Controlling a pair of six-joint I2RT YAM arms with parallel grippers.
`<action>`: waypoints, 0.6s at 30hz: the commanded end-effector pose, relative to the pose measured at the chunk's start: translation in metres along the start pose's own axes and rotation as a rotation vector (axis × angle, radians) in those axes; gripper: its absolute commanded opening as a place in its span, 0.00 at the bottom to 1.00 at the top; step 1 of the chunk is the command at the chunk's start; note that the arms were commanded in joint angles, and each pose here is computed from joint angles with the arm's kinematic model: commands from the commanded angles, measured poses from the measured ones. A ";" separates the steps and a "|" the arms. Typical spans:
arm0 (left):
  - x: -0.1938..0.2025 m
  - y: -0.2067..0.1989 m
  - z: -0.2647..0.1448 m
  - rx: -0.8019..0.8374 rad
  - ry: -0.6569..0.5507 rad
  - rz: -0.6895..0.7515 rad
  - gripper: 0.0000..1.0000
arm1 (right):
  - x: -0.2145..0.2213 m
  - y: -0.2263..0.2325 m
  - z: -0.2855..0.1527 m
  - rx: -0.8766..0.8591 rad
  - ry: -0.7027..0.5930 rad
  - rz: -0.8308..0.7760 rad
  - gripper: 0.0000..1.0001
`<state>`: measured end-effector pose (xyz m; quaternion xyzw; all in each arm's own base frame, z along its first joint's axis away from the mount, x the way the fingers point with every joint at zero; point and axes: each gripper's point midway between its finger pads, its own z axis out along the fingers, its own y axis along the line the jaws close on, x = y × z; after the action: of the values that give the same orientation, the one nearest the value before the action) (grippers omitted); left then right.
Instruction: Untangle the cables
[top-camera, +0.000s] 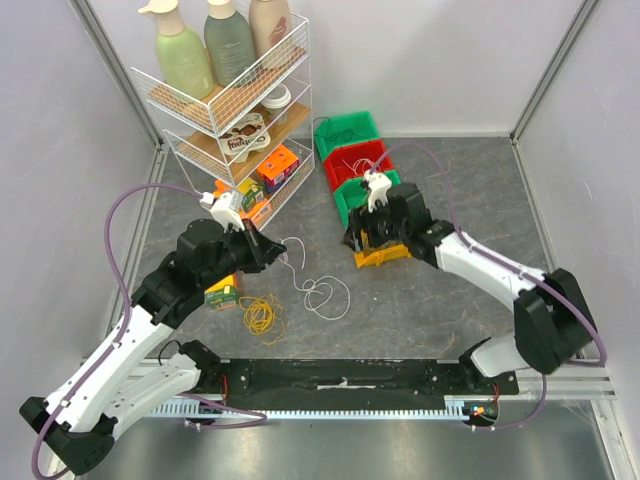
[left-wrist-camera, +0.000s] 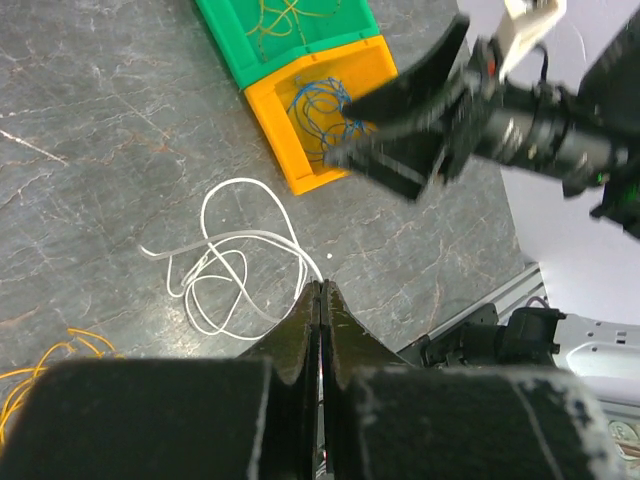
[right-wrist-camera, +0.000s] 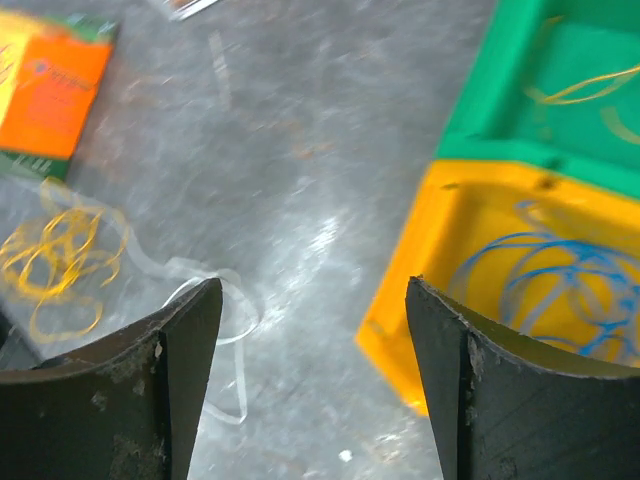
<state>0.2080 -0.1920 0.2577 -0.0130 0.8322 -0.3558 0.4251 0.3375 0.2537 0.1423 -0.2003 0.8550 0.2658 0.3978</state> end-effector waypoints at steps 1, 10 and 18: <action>-0.032 -0.026 -0.003 0.078 -0.082 0.050 0.02 | 0.005 0.058 -0.021 -0.183 -0.058 -0.077 0.82; -0.063 -0.056 -0.024 0.147 -0.152 0.061 0.02 | 0.065 0.086 -0.020 -0.273 -0.007 -0.081 0.84; -0.083 -0.082 -0.040 0.220 -0.186 0.066 0.02 | 0.091 0.112 0.001 -0.335 0.007 0.029 0.82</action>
<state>0.2130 -0.2006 0.3499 0.0018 0.7737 -0.4086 0.4842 0.2149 0.3028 0.0829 -0.2741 0.8293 0.3621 0.3255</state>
